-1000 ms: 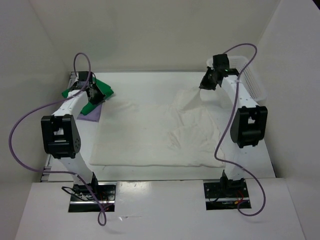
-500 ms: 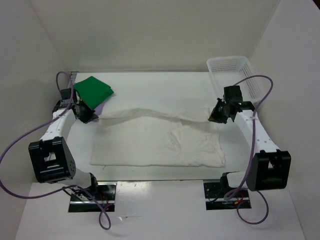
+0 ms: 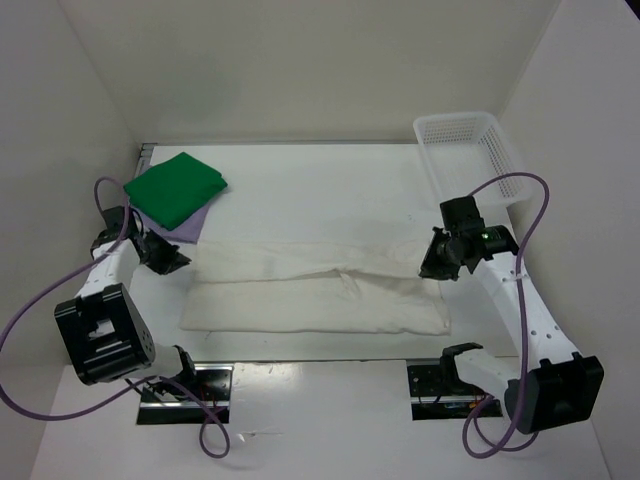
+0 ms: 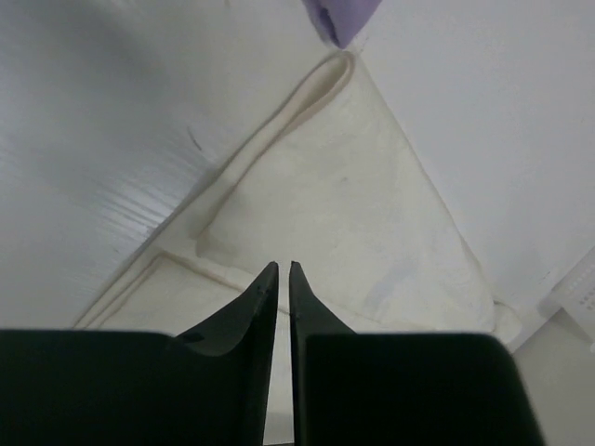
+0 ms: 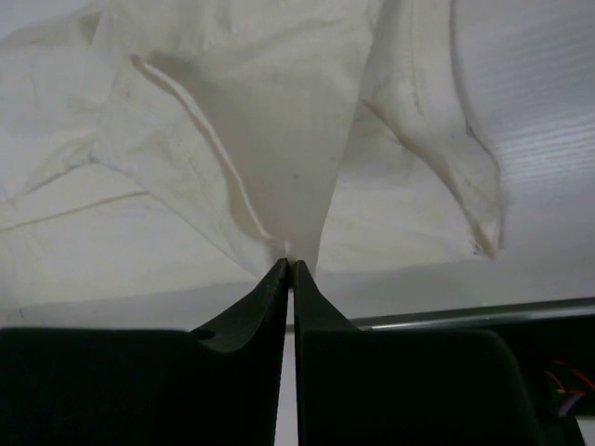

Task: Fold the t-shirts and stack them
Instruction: Fold the other side of the tshirt into a rectangle

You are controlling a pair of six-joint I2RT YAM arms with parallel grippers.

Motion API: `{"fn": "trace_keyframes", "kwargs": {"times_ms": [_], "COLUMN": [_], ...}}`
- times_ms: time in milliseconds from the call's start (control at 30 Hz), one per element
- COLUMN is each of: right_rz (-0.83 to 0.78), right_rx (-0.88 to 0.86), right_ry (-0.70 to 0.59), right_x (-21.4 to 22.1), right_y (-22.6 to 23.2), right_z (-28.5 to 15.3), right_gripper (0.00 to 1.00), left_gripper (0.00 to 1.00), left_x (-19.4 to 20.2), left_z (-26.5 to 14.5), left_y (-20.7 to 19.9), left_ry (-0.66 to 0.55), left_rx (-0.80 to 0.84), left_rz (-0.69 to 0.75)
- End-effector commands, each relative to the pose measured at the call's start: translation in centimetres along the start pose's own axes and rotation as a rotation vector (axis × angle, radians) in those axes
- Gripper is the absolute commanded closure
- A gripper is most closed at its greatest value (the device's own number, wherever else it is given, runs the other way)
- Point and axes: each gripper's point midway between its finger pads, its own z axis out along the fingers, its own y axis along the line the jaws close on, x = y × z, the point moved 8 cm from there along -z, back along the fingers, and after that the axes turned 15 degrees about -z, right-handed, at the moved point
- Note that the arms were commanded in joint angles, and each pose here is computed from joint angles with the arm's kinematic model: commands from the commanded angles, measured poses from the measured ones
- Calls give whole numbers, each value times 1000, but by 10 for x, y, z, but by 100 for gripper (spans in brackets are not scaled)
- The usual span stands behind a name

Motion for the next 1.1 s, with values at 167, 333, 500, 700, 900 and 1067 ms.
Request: {"fn": "trace_keyframes", "kwargs": {"times_ms": [167,333,500,700,900,1067], "right_rz": [6,-34,-60,-120,-155,-174], "right_rx": [86,-33,-142,-114,-93,-102], "right_ry": [1,-40,-103,-93,-70,-13], "right_x": [17,-14,-54,-65,-61,-49], "right_y": [-4,21,62,86,94,98], "right_z": [-34,-16,56,119,137,152], "right_gripper": [72,70,100,56,46,49], "left_gripper": [61,61,59,59,59,59], "left_x": [-4,21,58,89,90,90], "left_z": [-41,-33,-4,39,55,58], "left_y": [-7,-34,-66,-55,-38,-38], "left_ry": [-79,-29,75,201,212,212], "left_rx": [65,176,219,115,43,42], "left_rz": [-11,130,272,330,321,312]}}
